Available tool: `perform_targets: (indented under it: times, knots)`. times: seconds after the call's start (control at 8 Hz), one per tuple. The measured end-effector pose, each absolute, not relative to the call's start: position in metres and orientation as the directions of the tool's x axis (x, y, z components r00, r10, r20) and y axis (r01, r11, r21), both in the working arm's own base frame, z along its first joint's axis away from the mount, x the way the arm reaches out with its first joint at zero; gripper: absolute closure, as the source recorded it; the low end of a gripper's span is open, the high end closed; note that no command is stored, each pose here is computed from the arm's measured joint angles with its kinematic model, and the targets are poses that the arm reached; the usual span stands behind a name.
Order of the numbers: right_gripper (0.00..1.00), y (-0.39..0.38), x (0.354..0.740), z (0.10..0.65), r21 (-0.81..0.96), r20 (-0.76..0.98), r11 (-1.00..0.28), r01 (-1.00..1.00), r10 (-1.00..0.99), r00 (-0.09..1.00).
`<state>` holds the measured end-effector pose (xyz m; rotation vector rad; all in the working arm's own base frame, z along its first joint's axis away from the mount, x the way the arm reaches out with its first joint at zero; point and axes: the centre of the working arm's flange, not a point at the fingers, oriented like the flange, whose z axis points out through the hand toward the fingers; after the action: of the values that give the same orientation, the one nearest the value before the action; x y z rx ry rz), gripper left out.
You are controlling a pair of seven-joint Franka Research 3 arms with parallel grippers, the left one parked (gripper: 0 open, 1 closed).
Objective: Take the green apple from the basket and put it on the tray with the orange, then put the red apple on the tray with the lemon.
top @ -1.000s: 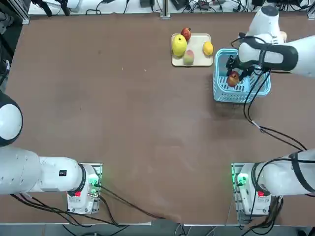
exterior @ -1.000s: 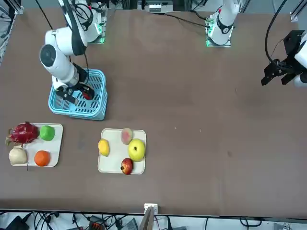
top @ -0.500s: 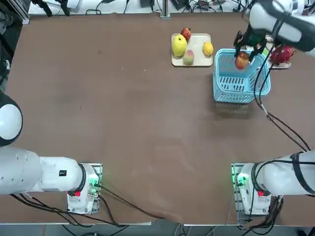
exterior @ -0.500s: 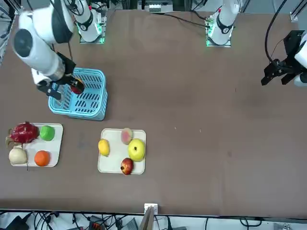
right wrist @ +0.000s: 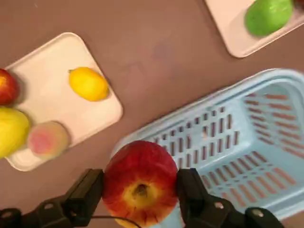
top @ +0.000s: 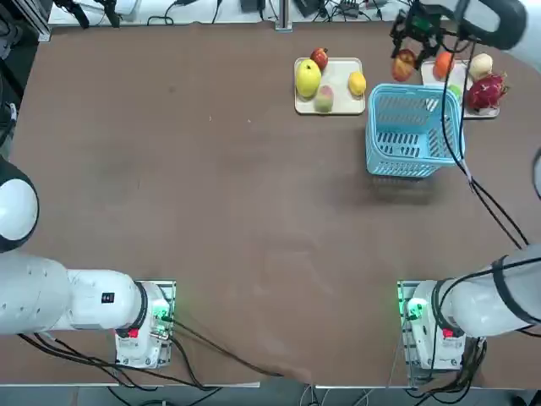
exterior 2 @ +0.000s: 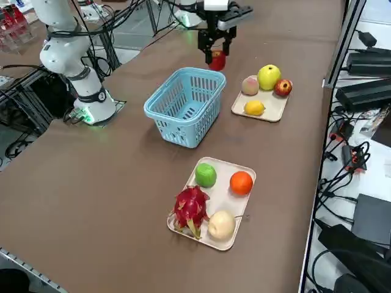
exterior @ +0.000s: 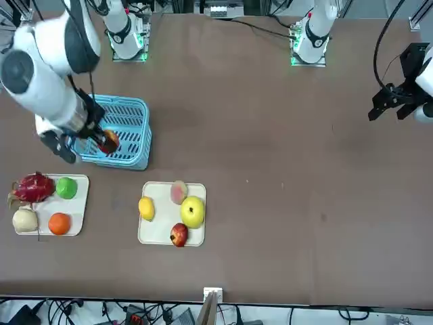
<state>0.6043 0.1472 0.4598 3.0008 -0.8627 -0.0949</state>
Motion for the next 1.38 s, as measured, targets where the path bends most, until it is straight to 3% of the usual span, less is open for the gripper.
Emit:
perform_targets:
  times: [0.38, 0.75, 1.38]
  knots:
    - [0.11, 0.22, 0.648, 0.394, 0.037, -0.05, -0.808, -0.588, -0.589, 0.807]
    - [0.11, 0.258, 0.66, 0.339, 0.016, -0.042, -0.816, -0.578, -0.578, 0.815]
    - [0.11, 0.255, 0.677, 0.272, -0.011, 0.004, -0.811, -0.585, -0.585, 0.811]
